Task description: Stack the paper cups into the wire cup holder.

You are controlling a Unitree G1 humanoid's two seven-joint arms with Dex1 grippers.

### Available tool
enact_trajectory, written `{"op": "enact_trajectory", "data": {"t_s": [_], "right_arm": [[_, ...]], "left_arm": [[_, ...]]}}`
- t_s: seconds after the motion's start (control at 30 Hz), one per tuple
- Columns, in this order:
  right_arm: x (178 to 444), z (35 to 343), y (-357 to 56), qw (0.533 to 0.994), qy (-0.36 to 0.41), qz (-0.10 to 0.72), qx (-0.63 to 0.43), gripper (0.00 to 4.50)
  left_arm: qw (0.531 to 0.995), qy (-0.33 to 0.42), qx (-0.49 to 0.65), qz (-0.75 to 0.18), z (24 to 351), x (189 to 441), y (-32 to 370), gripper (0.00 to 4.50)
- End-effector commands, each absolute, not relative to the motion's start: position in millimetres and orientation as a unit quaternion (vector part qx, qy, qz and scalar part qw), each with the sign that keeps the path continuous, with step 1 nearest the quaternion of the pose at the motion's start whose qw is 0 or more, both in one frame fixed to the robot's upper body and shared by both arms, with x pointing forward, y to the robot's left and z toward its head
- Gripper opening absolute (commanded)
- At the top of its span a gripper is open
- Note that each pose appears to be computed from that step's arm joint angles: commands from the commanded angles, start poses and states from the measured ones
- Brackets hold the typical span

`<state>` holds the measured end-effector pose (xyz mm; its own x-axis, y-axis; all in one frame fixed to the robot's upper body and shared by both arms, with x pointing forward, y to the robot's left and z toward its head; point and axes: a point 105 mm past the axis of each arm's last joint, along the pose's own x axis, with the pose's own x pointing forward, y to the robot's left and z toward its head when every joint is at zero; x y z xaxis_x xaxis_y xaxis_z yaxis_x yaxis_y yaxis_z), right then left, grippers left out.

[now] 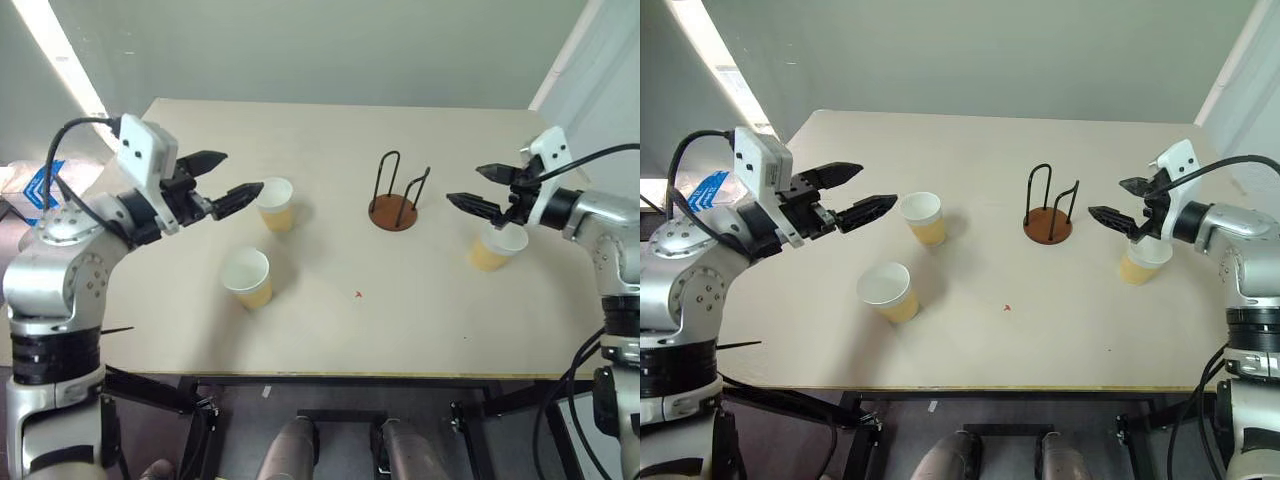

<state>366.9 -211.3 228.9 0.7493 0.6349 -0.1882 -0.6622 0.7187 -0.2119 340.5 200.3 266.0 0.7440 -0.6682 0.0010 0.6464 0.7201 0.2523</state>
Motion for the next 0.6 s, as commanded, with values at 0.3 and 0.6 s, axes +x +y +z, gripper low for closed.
{"op": "enact_trajectory", "data": {"t_s": [0.3, 0.6], "right_arm": [[354, 236, -205, 0.919, 0.062, 0.351, -0.168, 4.48], [377, 223, -187, 0.918, 0.076, 0.347, -0.177, 4.48]], "left_arm": [[0.897, -0.053, 0.164, -0.408, 283, 345, 197, 4.39], [0.889, -0.065, 0.19, -0.412, 288, 350, 199, 4.39]]}}
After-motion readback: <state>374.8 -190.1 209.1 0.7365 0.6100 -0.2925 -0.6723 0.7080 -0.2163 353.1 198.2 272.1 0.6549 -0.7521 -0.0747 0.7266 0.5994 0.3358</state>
